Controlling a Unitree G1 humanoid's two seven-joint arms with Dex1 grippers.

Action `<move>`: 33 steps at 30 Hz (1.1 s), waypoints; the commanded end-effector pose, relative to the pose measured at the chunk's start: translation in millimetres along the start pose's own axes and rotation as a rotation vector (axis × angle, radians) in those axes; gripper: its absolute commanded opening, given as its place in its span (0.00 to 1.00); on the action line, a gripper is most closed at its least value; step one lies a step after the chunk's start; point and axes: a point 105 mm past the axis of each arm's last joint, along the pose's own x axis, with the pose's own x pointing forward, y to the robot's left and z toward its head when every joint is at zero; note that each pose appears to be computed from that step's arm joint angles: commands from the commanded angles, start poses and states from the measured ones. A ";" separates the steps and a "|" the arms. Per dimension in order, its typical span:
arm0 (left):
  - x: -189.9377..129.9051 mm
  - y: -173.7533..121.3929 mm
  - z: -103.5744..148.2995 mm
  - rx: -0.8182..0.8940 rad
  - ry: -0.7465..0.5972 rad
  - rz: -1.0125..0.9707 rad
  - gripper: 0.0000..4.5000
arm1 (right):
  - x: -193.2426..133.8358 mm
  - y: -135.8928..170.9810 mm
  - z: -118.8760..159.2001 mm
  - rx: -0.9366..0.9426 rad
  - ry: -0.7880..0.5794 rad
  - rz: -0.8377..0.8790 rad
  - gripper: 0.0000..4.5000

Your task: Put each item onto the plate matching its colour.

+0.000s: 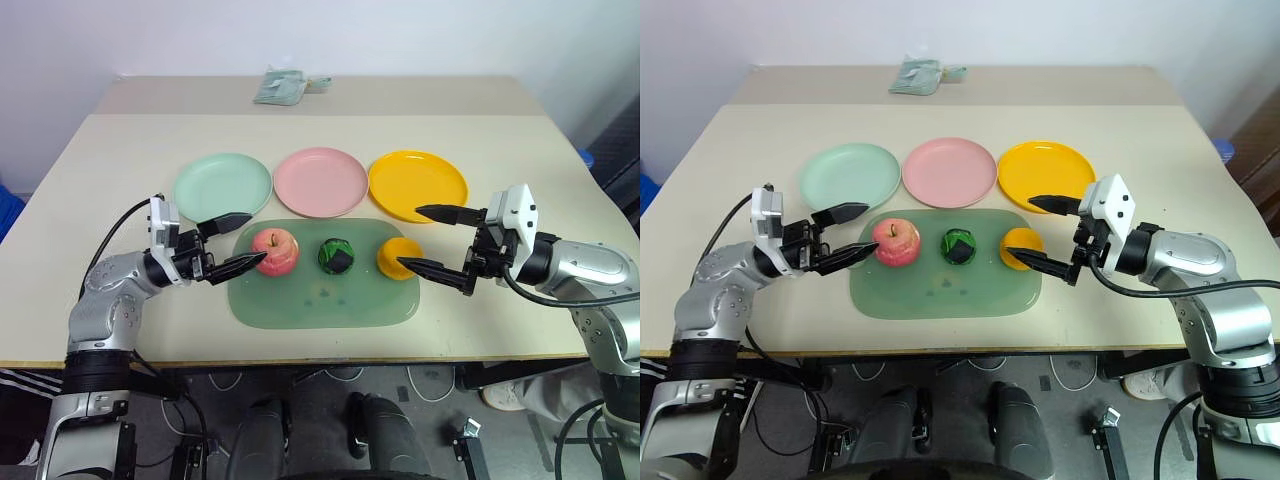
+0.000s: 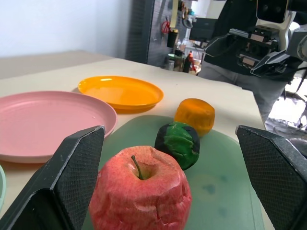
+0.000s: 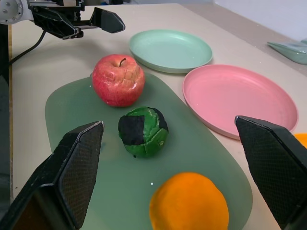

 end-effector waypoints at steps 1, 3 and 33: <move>0.7 -0.4 8.5 0.036 -0.027 -0.011 1.00 | -2.5 -2.8 14.3 -0.053 -0.021 -0.009 0.99; 1.2 -0.6 8.5 0.037 -0.029 -0.010 1.00 | -3.1 -2.6 14.3 -0.052 -0.021 -0.008 0.99; -10.2 26.7 38.2 0.090 -0.042 -0.018 1.00 | 22.4 -1.4 32.7 -0.133 -0.138 -0.053 0.99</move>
